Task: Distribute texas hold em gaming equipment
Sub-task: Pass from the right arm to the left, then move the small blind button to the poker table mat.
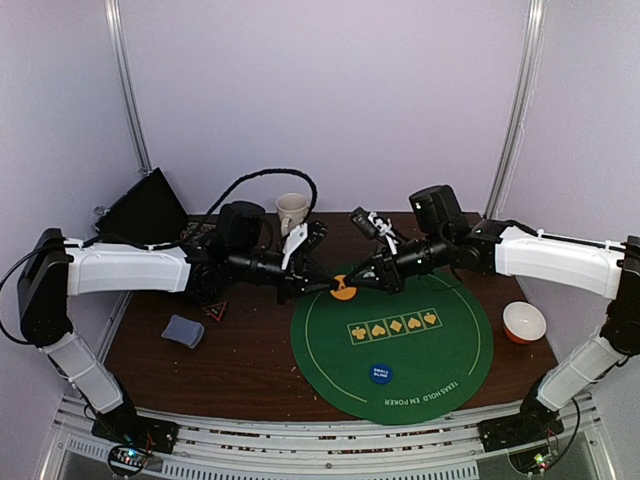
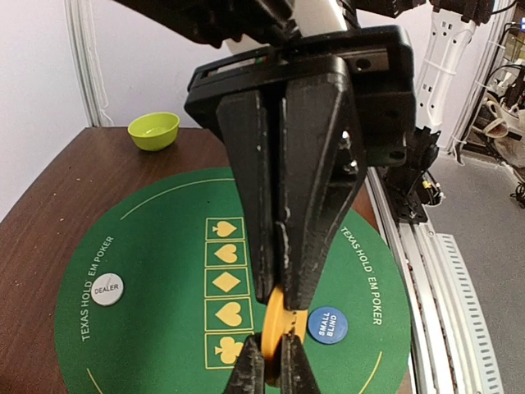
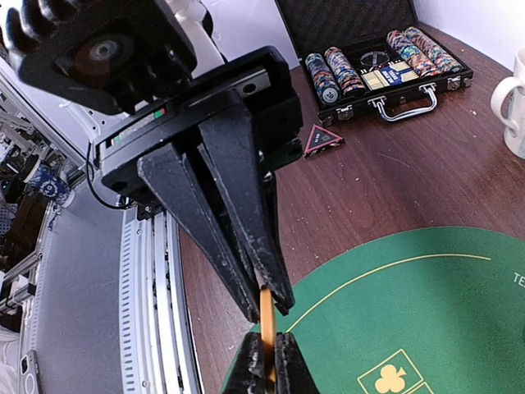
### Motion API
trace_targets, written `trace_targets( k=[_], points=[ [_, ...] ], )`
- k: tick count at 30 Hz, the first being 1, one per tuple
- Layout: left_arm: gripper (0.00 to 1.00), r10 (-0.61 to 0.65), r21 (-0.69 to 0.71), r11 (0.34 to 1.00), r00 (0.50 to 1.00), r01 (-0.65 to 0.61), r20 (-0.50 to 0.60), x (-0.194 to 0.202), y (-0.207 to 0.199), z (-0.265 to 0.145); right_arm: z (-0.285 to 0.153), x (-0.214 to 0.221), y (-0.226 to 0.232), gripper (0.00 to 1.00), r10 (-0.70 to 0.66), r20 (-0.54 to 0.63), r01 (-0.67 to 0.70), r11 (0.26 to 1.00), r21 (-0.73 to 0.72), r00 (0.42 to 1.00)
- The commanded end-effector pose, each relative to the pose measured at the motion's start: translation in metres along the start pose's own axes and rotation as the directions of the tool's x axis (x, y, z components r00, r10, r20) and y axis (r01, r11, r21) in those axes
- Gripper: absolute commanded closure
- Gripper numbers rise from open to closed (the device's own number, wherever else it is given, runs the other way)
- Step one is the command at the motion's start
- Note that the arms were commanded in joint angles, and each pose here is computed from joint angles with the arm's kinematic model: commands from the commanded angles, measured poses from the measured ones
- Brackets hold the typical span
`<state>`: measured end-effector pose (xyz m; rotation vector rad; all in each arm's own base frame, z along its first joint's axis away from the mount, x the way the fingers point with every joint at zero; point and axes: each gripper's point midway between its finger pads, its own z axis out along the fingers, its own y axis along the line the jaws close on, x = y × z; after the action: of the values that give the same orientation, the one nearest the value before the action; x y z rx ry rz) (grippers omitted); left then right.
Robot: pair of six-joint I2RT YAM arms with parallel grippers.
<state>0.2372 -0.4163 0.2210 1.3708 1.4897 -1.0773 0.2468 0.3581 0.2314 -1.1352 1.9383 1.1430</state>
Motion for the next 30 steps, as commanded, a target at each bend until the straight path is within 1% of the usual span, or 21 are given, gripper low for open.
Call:
trace_targets(
  k=[1,2,3,4,5,7,8,9,10,12,14,17,21,23,26,30],
  points=[
    [1.0,0.077,-0.01,0.997,0.996,-0.076,0.053,-0.021,-0.008,-0.005,-0.001,-0.023,-0.006,1.0,-0.01,0.059,0.007,0.999,0.053,0.998],
    [1.0,0.074,-0.044,0.996,0.996,-0.071,0.046,-0.021,-0.004,-0.007,-0.002,-0.022,-0.018,0.87,0.018,0.054,-0.024,0.992,0.123,0.998],
    [1.0,0.062,-0.099,0.993,0.998,-0.059,0.027,-0.018,0.005,-0.009,-0.004,-0.018,-0.032,0.71,0.051,0.043,-0.059,0.978,0.202,0.998],
    [1.0,0.048,-0.16,0.986,0.999,-0.047,0.005,-0.014,0.015,-0.012,-0.008,-0.01,-0.047,0.6,0.091,0.025,-0.094,0.952,0.292,0.996],
    [1.0,0.031,-0.223,0.974,0.999,-0.034,-0.02,-0.01,0.026,-0.016,-0.014,0.0,-0.065,0.51,0.13,0.006,-0.122,0.91,0.396,0.991],
    [1.0,-0.036,-0.343,0.939,0.996,0.008,-0.076,0.005,0.049,-0.029,-0.024,0.032,-0.083,0.4,0.259,-0.049,-0.194,0.824,0.532,0.965],
    [1.0,-0.07,-0.399,0.917,0.993,0.028,-0.091,0.011,0.061,-0.037,-0.028,0.046,-0.087,0.3,0.31,-0.065,-0.217,0.785,0.58,0.948],
    [1.0,-0.104,-0.451,0.891,0.99,0.049,-0.098,0.017,0.071,-0.047,-0.03,0.061,-0.088,0.09,0.355,-0.085,-0.228,0.748,0.624,0.931],
    [1.0,-0.125,-0.496,0.866,0.988,0.063,-0.092,0.019,0.079,-0.059,-0.032,0.073,-0.086,0.01,0.394,-0.094,-0.238,0.711,0.662,0.914],
    [1.0,-0.136,-0.572,0.818,0.987,0.061,-0.089,0.023,0.09,-0.078,-0.027,0.096,-0.074,0.0,0.434,-0.142,-0.218,0.677,0.703,0.89],
    [1.0,-0.12,-0.613,0.788,0.989,0.045,-0.083,0.021,0.095,-0.093,-0.016,0.118,-0.057,0.0,0.471,-0.2,-0.201,0.671,0.714,0.859],
    [1.0,-0.103,-0.633,0.774,0.991,0.024,-0.089,0.021,0.097,-0.104,0.004,0.152,-0.035,0.0,0.526,-0.295,-0.19,0.684,0.704,0.798],
    [1.0,-0.093,-0.633,0.774,0.989,0.0,-0.114,0.022,0.097,-0.106,0.021,0.19,-0.026,0.01,0.582,-0.369,-0.185,0.68,0.71,0.725],
    [1.0,-0.095,-0.632,0.775,0.988,-0.003,-0.121,0.024,0.097,-0.106,0.028,0.2,-0.022,0.07,0.591,-0.397,-0.183,0.689,0.701,0.703],
    [1.0,-0.1,-0.636,0.771,0.987,-0.004,-0.127,0.028,0.097,-0.107,0.029,0.214,-0.023,0.17,0.609,-0.42,-0.168,0.679,0.715,0.673],
    [1.0,-0.101,-0.634,0.773,0.986,-0.005,-0.131,0.03,0.095,-0.108,0.025,0.23,-0.026,0.23,0.628,-0.441,-0.148,0.665,0.732,0.641]
  ],
)
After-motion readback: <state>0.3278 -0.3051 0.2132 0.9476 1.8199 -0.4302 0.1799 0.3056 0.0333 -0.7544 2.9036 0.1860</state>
